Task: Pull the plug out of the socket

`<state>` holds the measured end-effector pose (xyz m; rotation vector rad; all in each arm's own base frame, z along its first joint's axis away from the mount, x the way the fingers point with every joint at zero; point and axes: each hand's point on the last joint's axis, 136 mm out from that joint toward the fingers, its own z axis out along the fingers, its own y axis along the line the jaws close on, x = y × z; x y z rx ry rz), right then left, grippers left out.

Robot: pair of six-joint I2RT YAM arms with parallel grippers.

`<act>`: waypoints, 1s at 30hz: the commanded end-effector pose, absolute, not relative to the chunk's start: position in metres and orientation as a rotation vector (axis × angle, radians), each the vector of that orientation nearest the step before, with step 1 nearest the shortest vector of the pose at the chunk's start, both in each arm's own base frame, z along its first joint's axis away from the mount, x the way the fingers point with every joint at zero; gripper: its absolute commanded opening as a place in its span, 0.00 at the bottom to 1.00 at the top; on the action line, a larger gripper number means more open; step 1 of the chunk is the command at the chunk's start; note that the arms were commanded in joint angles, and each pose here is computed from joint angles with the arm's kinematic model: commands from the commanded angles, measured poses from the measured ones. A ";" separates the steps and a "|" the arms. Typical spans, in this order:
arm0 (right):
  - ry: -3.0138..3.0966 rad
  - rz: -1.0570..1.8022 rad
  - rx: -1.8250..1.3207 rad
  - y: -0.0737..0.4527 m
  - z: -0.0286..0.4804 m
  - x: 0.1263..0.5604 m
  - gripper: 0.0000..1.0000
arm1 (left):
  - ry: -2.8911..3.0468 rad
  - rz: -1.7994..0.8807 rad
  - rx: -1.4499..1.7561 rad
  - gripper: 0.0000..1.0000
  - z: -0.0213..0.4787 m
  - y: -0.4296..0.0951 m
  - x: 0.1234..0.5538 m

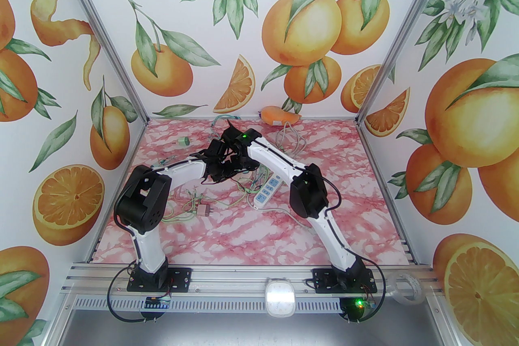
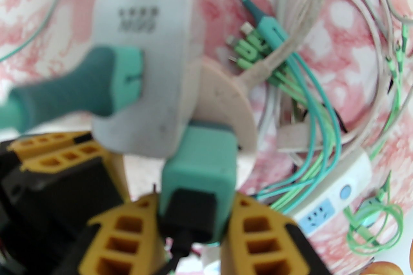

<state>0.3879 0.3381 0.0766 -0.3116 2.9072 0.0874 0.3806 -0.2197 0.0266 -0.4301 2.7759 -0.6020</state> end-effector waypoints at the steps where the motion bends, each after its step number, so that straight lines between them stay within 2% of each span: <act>1: 2.830 0.641 -0.361 0.399 0.124 0.371 0.26 | 3.219 -0.251 -0.417 0.22 -0.080 -0.192 0.274; 6: 2.814 0.730 -0.227 0.370 0.131 0.390 0.25 | 3.222 -0.253 -0.424 0.22 -0.081 -0.191 0.273; 10: 2.826 0.733 -0.231 0.372 0.128 0.387 0.25 | 3.221 -0.259 -0.422 0.22 -0.081 -0.192 0.275; 13: 2.821 0.635 -0.299 0.379 0.126 0.381 0.25 | 3.220 -0.261 -0.422 0.22 -0.081 -0.193 0.276; 15: 2.835 0.408 -0.489 0.396 0.117 0.364 0.26 | 3.220 -0.260 -0.425 0.22 -0.081 -0.193 0.276; 16: 2.841 0.383 -0.505 0.398 0.114 0.362 0.26 | 3.221 -0.262 -0.422 0.22 -0.081 -0.194 0.276; 21: 2.826 0.385 -0.511 0.402 0.119 0.362 0.26 | 3.221 -0.257 -0.422 0.22 -0.080 -0.193 0.275; 30: 2.785 0.359 -0.386 0.358 0.148 0.384 0.25 | 3.213 -0.256 -0.426 0.22 -0.078 -0.191 0.277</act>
